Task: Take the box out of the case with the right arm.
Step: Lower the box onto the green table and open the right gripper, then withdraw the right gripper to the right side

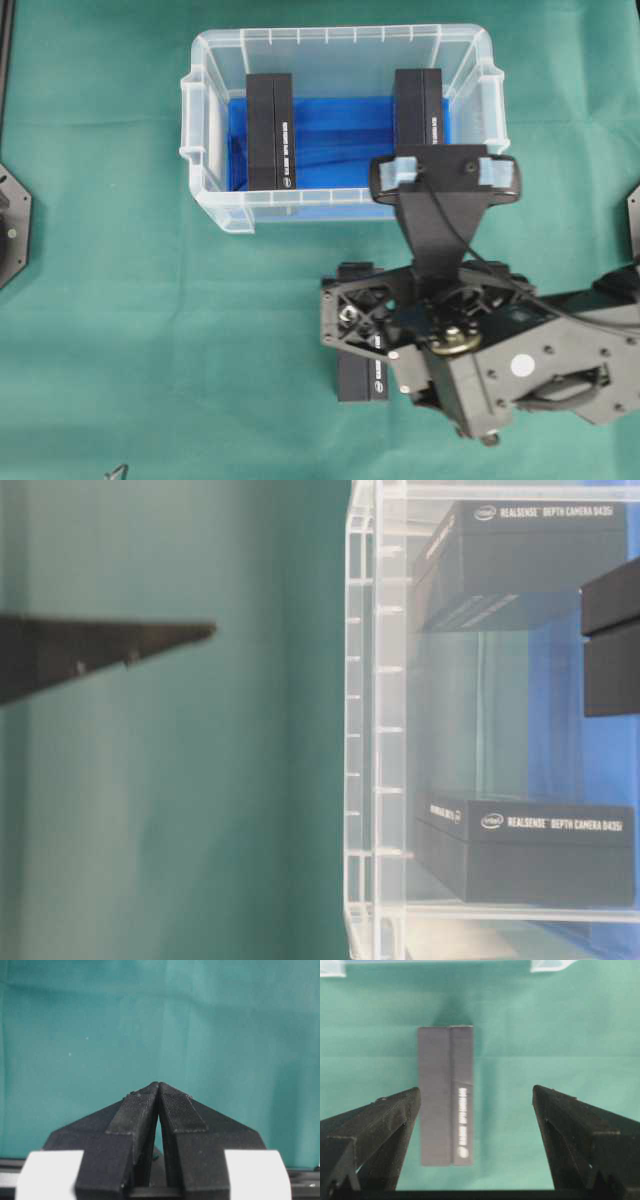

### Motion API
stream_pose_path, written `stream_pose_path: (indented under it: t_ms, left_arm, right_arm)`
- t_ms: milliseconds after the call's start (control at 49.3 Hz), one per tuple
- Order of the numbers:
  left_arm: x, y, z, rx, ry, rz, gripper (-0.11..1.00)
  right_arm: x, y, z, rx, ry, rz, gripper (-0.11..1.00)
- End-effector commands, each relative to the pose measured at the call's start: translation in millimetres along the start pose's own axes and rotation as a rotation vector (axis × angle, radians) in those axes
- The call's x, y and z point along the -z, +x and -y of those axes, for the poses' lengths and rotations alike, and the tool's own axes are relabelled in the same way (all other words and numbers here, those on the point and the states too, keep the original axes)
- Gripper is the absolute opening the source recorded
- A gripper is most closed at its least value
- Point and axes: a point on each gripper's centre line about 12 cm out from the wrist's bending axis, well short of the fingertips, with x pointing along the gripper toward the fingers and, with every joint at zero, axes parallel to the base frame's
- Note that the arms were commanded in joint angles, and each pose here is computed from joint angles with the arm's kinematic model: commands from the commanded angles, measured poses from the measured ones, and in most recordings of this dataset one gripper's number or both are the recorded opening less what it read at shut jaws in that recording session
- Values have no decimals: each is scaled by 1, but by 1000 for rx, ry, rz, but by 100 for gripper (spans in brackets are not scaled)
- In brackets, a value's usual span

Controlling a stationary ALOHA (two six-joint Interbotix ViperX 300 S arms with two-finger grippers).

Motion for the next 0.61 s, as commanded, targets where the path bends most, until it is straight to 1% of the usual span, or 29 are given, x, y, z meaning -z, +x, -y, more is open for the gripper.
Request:
stream_pose_path:
  t_ms: [0,101,304,467,588]
  left_arm:
    - [-2,-2,1,2,3,9,0]
    - [-2,-2,1,1,2,9,0]
    - [-2,-2,1,1,2,9,0]
    - [-2,-1,1,1,5,8,0]
    - [-1,-1,1,0,5,5,0]
  right_arm:
    - [-9,-23,15,-38,3,-23,87]
    - [-9,-25,31,-32,-11,-19,87]
    - [-12,-24,67,-39,3,-18,87]
    - [-16,-21,102,-54,2,-32,87]
    - [-22,-20,131,-67,2,-64,87]
